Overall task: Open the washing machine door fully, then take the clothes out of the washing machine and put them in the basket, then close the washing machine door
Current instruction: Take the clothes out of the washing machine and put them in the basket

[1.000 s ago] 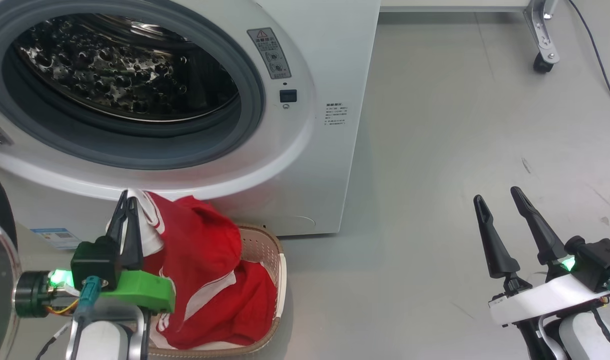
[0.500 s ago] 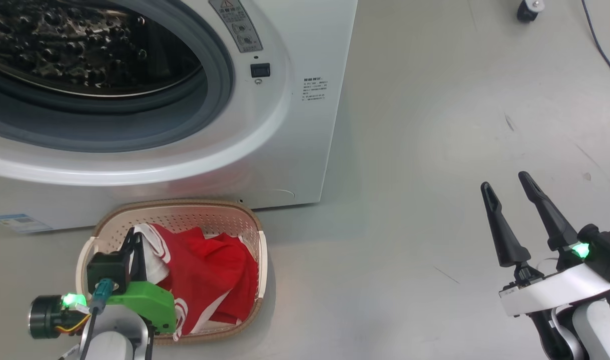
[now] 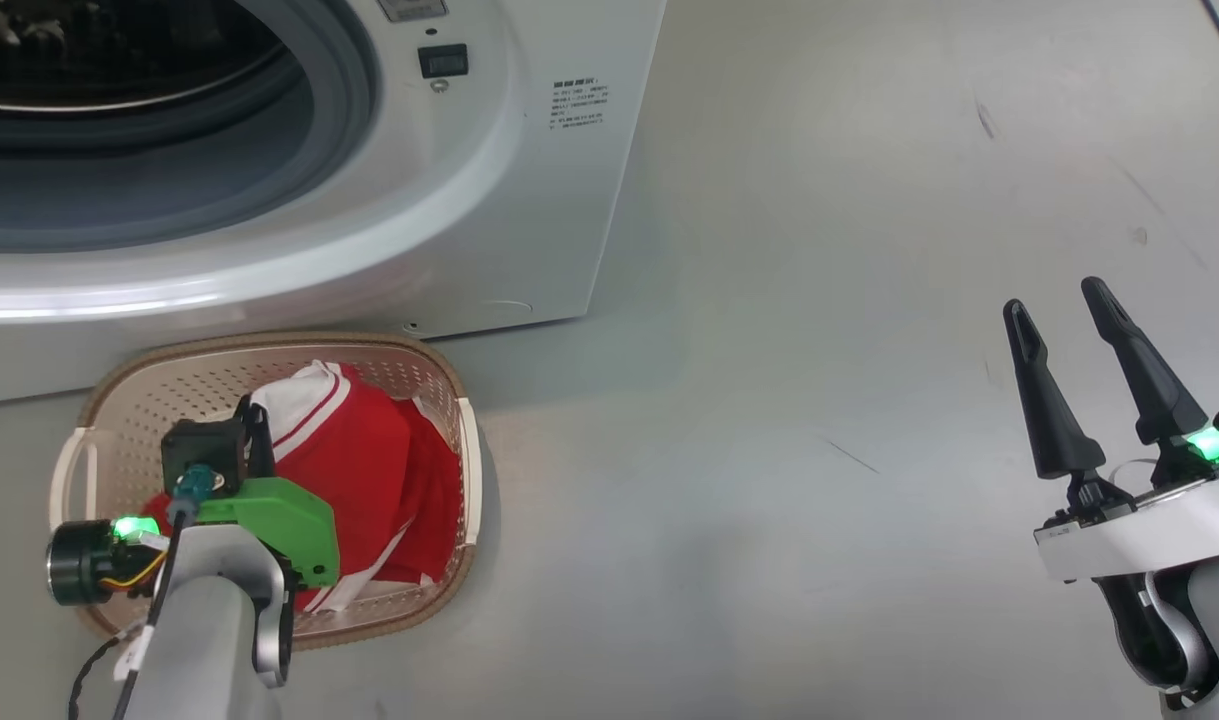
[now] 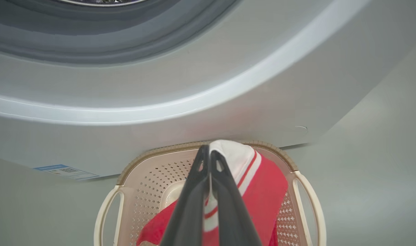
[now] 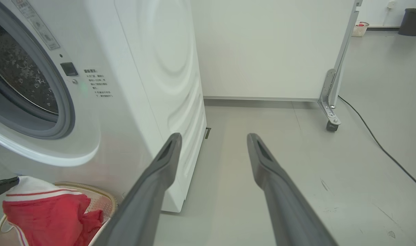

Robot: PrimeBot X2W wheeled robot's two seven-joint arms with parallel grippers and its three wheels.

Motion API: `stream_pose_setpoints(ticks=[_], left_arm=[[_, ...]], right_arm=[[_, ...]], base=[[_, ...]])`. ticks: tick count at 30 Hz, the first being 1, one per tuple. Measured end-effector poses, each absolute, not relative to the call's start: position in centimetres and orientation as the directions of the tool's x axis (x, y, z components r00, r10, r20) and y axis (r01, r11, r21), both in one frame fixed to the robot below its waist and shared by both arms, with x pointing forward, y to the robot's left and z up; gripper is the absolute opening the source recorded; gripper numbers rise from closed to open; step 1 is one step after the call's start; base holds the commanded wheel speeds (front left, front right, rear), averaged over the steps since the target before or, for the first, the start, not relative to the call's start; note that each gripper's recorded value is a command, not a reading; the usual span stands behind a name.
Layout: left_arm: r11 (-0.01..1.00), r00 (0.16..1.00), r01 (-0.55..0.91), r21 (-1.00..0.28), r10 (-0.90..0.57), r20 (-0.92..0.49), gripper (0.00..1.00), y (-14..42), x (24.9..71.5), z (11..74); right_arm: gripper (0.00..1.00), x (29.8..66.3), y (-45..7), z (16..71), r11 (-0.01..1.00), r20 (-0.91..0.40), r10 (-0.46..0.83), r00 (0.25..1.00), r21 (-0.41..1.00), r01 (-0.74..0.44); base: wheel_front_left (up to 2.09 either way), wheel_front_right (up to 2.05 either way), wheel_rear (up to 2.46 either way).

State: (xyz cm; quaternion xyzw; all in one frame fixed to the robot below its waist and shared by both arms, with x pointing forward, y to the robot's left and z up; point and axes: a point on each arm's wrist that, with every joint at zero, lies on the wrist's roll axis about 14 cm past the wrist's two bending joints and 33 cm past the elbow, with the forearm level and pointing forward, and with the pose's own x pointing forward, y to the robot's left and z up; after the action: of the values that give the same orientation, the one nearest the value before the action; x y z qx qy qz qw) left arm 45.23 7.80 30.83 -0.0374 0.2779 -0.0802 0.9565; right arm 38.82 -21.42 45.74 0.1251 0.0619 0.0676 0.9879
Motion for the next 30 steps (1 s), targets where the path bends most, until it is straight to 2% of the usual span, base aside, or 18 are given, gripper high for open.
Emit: stream_pose_setpoints(ticks=[11, 18, 19, 20, 21, 30], left_arm=[[0.995, 0.694, -0.008, -0.103, -0.069, -0.716, 0.00, 10.3, 43.5, 23.0], [0.992, 0.667, -0.029, -0.125, -0.074, -0.741, 0.00, 9.5, 43.9, 21.1], [0.992, 0.664, -0.030, -0.126, -0.075, -0.744, 0.22, 9.4, 43.9, 20.9], [0.991, 0.664, -0.036, -0.130, -0.074, -0.744, 0.48, 9.4, 43.9, 20.8], [0.990, 0.667, -0.042, -0.134, -0.072, -0.742, 1.00, 9.4, 44.0, 20.7], [0.988, 0.685, -0.070, -0.140, -0.054, -0.727, 1.00, 9.8, 43.7, 21.3]], right_arm=[[1.00, 40.0, -22.7, 43.7, 0.967, -0.162, 0.118, 0.980, 0.244, -0.076], [1.00, 40.4, -23.7, 43.0, 0.972, -0.181, 0.093, 0.979, 0.231, -0.049], [1.00, 40.5, -23.7, 43.0, 0.972, -0.181, 0.093, 0.979, 0.230, -0.049], [1.00, 40.6, -23.8, 43.0, 0.972, -0.182, 0.093, 0.979, 0.230, -0.049], [1.00, 40.6, -23.7, 42.9, 0.972, -0.183, 0.093, 0.979, 0.230, -0.049], [1.00, 41.3, -22.8, 43.8, 0.966, -0.143, 0.114, 0.983, 0.249, -0.076]], base=[[0.00, 0.00, 0.00], [0.00, 0.00, 0.00], [0.00, 0.00, 0.00], [0.00, 0.00, 0.00], [0.00, 0.00, 0.00], [0.00, 0.00, 0.00]])
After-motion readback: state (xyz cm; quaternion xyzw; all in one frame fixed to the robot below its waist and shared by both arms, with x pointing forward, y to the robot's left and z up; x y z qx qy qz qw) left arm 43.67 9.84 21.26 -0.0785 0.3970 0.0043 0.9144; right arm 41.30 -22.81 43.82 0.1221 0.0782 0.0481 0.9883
